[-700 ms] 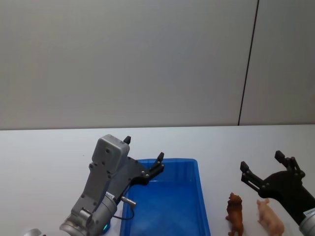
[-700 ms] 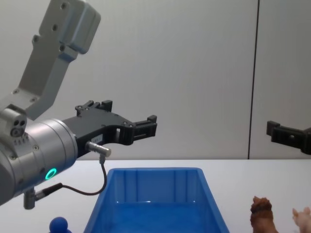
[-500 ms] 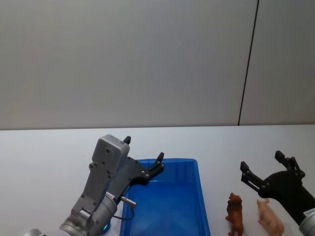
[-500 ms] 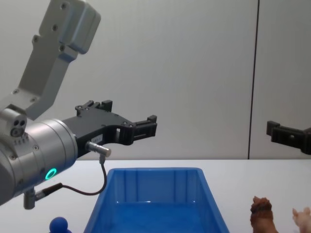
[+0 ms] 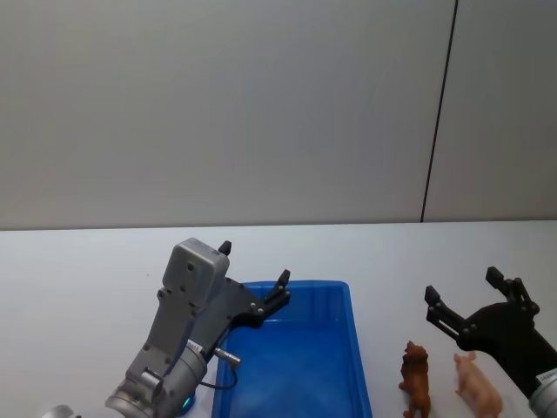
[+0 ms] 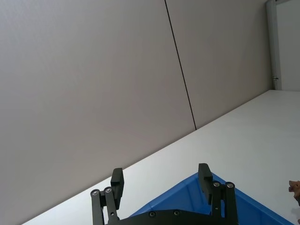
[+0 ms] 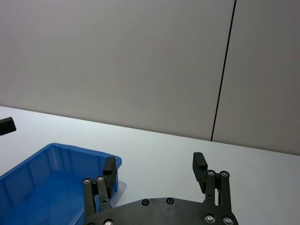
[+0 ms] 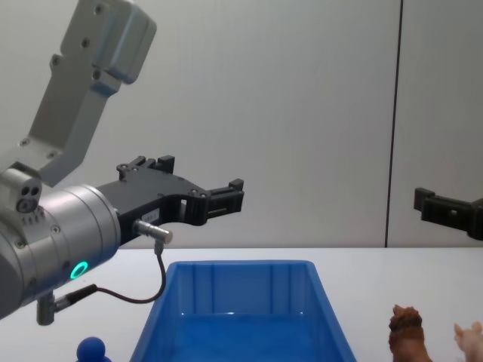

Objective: Pick up the two dolls from the table and place them into the box.

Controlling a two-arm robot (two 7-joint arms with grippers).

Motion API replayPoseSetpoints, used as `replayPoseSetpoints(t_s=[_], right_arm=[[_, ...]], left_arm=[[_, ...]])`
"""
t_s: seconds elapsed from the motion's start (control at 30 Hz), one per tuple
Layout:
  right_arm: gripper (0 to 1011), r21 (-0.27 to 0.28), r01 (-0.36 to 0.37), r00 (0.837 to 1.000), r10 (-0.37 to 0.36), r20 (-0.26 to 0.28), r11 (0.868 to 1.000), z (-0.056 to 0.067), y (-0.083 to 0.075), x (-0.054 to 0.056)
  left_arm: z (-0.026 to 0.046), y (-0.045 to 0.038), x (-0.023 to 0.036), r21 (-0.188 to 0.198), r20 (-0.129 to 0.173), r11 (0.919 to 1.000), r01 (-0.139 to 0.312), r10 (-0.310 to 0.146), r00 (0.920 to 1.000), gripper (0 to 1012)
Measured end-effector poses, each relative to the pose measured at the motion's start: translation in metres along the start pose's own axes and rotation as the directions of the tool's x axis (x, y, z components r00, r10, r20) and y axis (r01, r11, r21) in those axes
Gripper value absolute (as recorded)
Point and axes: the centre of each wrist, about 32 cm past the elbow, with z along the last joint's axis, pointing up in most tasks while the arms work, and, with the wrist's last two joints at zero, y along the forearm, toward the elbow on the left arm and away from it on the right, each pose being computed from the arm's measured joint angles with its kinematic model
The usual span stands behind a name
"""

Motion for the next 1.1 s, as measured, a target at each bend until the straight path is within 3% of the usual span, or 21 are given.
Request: replayPoseSetpoints(t_s=[0.83,1.1], right_arm=[[1001,-0.001,0.000,1.000,0.000,0.000,1.000,0.0000,0.0004,0.0002],[1001,-0.027,0.004,1.000,-0.005,-0.005,1.000,-0.0008,0.0028,0.0008]], left_arm=[[0.0000,0.0000,0.0000,0.000,0.000,1.0000,0.000,0.000,1.0000,1001],[0.0000,0.0000,0.0000,0.000,0.000,1.0000,0.000,0.000,1.0000,1001]])
